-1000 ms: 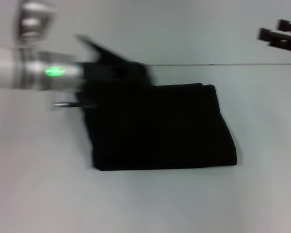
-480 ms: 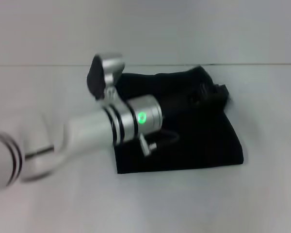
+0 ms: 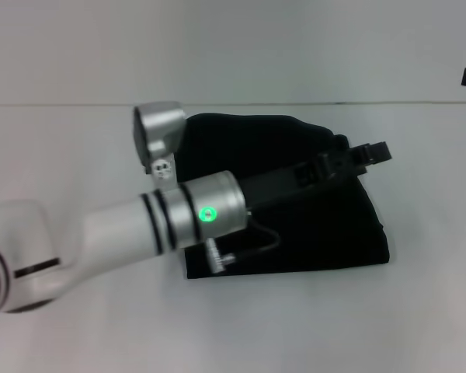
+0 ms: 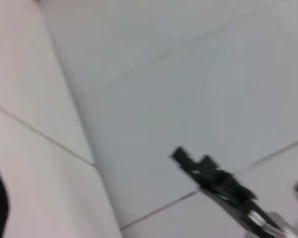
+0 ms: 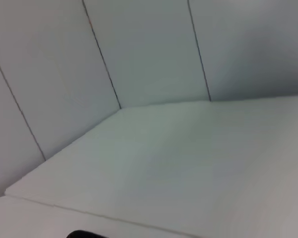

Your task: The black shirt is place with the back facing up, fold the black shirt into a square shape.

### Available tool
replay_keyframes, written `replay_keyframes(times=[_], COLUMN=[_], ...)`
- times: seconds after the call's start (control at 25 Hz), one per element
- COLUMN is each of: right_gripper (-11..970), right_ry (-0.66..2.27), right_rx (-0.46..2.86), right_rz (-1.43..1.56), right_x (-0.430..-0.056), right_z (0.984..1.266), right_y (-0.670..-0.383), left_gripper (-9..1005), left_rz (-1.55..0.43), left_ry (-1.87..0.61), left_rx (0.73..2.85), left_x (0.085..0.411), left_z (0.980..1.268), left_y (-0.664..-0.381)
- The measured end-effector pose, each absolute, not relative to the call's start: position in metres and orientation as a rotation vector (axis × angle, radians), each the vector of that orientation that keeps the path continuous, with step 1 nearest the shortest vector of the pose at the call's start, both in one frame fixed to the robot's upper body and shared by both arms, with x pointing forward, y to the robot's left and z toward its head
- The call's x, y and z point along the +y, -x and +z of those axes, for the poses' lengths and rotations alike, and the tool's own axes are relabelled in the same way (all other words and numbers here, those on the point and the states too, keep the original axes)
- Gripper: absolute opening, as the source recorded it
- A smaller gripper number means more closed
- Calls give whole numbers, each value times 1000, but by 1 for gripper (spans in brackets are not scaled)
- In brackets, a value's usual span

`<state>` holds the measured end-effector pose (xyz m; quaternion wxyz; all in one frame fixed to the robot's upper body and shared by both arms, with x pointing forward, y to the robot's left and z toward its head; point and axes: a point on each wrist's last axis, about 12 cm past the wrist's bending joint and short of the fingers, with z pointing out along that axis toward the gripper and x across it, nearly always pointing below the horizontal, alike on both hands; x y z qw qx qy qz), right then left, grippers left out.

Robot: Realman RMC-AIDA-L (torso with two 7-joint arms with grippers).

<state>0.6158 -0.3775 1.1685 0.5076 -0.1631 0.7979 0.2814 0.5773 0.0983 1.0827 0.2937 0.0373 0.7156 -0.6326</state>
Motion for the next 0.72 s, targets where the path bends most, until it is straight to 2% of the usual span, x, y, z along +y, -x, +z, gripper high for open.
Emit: replay_keyframes(times=[0.32,0.56,0.72], right_gripper=[911,911,910], right_ry=[331,344,351], right_rx=[2176,2325,2390], right_rz=[776,861,856], right_x=[-354,-316,-293], right_z=[1160,1140,1128], right_y=[-628,-635,-640], left_gripper=[755,921,922], left_rz=[-1518,-1315,-1241], left_ry=[-395,-714,-867], left_rx=[1852,1830,1801], left_x=[172,192,192], left_z=[1087,1087,1087], left_y=[-571,-564,-562])
